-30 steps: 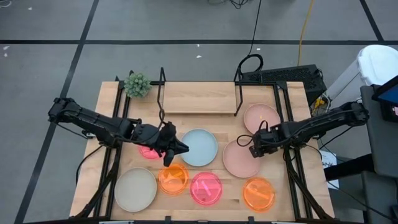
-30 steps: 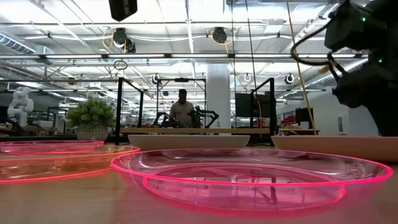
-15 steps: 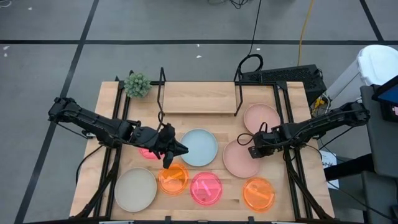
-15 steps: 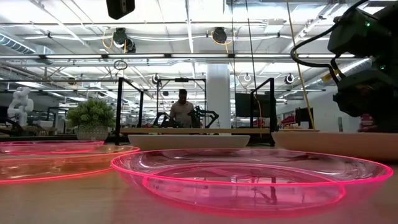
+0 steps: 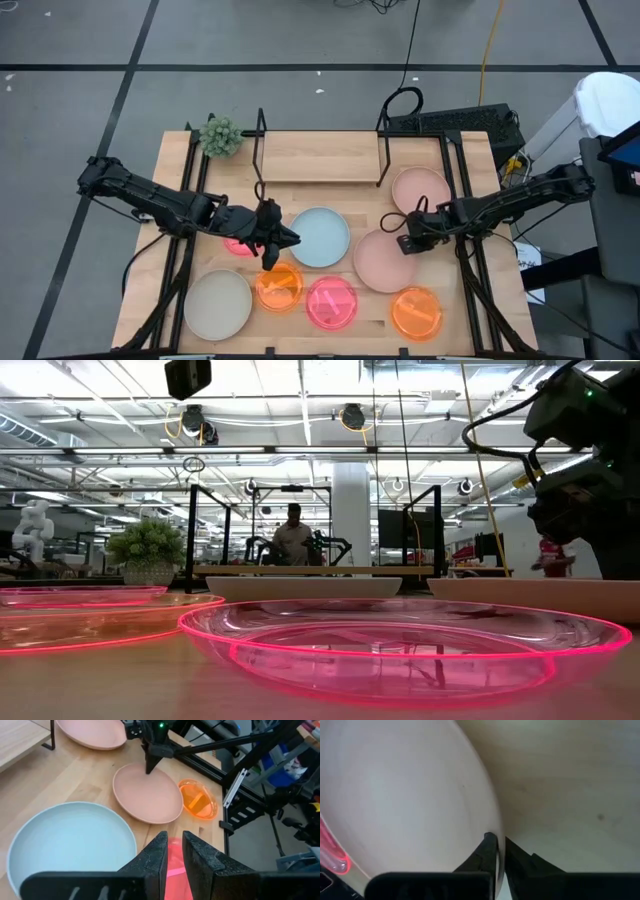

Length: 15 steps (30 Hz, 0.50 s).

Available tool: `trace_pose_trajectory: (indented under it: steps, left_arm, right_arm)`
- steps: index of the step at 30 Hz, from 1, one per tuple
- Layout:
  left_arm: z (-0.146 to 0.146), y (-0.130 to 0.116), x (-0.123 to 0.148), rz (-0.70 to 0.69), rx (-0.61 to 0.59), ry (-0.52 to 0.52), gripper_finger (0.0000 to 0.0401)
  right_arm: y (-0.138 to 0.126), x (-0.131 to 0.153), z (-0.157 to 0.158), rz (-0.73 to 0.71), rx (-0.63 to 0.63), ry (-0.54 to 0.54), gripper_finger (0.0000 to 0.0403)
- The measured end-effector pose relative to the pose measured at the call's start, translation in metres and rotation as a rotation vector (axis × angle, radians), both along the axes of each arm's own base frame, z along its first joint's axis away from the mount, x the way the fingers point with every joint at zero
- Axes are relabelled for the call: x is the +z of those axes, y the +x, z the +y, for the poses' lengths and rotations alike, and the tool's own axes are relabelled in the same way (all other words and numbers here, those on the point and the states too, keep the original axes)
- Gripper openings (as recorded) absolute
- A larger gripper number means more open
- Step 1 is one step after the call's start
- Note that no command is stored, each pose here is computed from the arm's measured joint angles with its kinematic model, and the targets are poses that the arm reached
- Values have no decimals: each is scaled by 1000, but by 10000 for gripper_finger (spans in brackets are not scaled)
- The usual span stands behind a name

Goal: Place and stack plates onto a shelf
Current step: Put the bottom pink plate on the shelf

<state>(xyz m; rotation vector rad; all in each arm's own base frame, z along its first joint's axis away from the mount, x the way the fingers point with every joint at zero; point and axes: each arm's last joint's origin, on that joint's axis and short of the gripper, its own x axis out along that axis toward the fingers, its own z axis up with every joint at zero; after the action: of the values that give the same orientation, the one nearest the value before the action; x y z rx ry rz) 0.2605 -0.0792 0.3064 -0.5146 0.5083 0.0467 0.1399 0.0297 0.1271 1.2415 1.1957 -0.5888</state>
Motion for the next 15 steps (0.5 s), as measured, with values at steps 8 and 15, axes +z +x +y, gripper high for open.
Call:
trace_pose_trajectory:
  steps: [8,15]
  left_arm:
    - [2,-1,-2,22,31,34,63]
    - [4,-2,-5,39,73,81,63]
  right_arm:
    - [4,13,1,-129,-91,62,2]
    - [12,36,1,-260,-183,92,1]
